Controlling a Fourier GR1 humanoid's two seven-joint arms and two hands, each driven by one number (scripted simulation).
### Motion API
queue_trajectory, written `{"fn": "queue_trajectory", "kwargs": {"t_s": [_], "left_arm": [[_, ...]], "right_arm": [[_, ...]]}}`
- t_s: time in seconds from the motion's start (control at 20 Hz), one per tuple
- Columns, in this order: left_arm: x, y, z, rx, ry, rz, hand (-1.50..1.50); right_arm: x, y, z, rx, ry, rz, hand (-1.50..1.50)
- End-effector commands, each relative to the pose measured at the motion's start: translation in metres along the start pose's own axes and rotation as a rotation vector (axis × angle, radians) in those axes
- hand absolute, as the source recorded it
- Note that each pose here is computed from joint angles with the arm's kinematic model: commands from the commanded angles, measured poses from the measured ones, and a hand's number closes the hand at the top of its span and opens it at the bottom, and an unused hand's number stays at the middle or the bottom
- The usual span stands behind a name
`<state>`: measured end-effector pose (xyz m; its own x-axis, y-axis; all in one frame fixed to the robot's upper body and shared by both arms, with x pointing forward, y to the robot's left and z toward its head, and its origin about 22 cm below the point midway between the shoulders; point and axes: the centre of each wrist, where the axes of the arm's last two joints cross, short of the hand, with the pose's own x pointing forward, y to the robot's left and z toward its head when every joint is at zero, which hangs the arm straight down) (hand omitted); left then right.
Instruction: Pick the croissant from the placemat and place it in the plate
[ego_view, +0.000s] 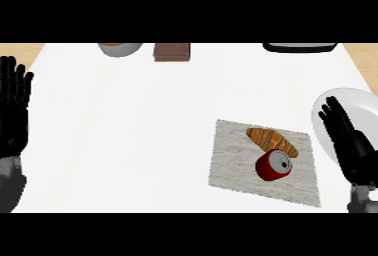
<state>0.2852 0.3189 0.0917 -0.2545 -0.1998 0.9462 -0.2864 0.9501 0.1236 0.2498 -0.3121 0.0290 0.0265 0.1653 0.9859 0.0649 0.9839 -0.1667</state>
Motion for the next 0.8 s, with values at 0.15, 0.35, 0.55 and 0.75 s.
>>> {"fn": "queue_trajectory", "kwargs": {"t_s": [0.15,0.35,0.55,0.75], "left_arm": [[-0.016,-0.035,0.008,-0.166,0.076,-0.079,0.0],[-0.029,-0.038,0.022,-0.26,0.188,-0.083,0.0],[-0.038,-0.064,0.025,-0.305,0.232,-0.1,0.0],[-0.043,-0.077,0.012,-0.308,0.243,-0.106,0.0]], "right_arm": [[0.046,0.09,-0.015,0.582,-0.126,-0.143,-1.5],[0.138,0.073,-0.025,0.742,-0.579,0.462,1.5],[0.021,0.096,-0.008,0.89,-0.316,0.197,-1.5],[-0.018,0.082,-0.004,0.967,-0.443,0.299,-1.5]]}}
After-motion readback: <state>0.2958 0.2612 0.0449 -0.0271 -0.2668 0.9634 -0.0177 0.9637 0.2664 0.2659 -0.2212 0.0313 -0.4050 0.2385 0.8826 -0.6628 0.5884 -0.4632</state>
